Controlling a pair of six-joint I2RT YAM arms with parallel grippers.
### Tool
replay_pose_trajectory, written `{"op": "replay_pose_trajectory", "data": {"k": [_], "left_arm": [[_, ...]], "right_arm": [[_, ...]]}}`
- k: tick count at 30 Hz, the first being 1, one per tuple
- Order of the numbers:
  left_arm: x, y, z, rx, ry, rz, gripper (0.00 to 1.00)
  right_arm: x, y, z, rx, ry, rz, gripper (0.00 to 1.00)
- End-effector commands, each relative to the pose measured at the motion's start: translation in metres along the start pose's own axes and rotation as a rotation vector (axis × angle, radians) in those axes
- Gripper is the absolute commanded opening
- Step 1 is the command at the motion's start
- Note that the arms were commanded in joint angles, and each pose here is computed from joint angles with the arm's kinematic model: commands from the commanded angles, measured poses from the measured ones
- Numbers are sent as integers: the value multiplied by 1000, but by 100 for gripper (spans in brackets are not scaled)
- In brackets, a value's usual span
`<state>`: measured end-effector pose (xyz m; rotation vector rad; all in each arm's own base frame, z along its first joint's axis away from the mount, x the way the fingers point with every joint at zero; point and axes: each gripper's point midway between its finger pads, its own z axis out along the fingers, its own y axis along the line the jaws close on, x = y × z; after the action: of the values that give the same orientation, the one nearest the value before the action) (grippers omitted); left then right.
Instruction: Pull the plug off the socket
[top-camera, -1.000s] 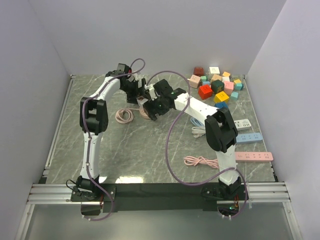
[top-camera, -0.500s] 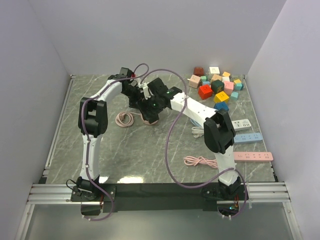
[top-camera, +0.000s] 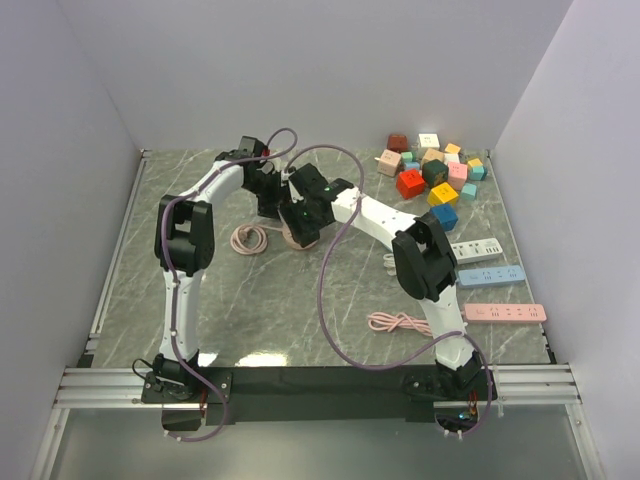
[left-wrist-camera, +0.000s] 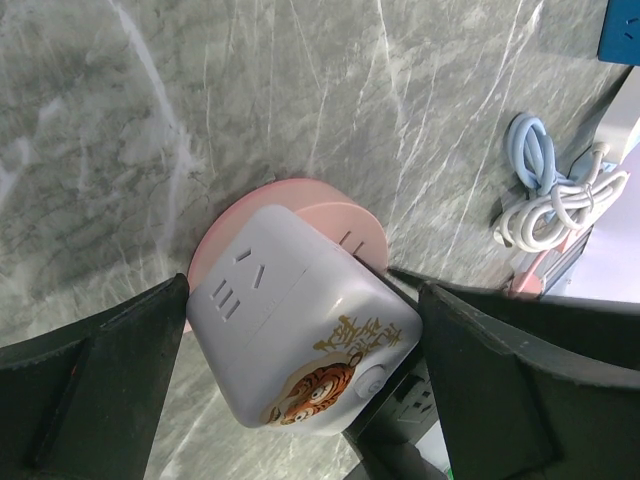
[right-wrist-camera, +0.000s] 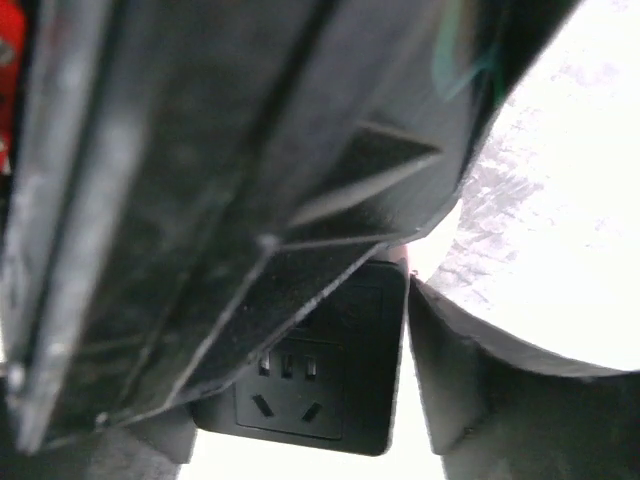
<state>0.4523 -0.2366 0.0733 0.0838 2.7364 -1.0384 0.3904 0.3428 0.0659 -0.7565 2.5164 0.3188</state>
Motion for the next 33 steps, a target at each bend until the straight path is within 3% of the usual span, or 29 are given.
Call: {"op": "replay_pose_trajectory", "data": {"k": [1, 3, 4, 7, 15, 21, 27, 31, 33], "left_arm": [[5, -18, -14, 17, -3, 15, 99], [4, -16, -16, -5, -9, 15, 99], [1, -15, -18, -21, -26, 15, 99], [-20, -8, -35, -95, -128, -30, 99], [-98, 6, -107, -127, -504, -224, 99], [-112, 4, -130, -65, -548, -270, 99], [-57, -23, -142, 16, -534, -196, 99], [7, -23, -113, 23, -441, -191, 99], [21, -26, -116, 21, -457, -201, 99]], "right_arm": [[-23, 6, -9, 3, -76, 32, 61], [-23, 8, -11, -11, -72, 31, 41], [-22, 9, -12, -16, -68, 28, 24], [-11, 7, -15, -7, -40, 28, 0], [20, 15, -27, -58, 17, 89, 0], [13, 16, -31, -80, 20, 134, 0], [-23, 20, -55, -263, -42, 377, 0], [-36, 25, -66, -400, -12, 530, 0], [-40, 24, -70, -480, -8, 581, 0]]}}
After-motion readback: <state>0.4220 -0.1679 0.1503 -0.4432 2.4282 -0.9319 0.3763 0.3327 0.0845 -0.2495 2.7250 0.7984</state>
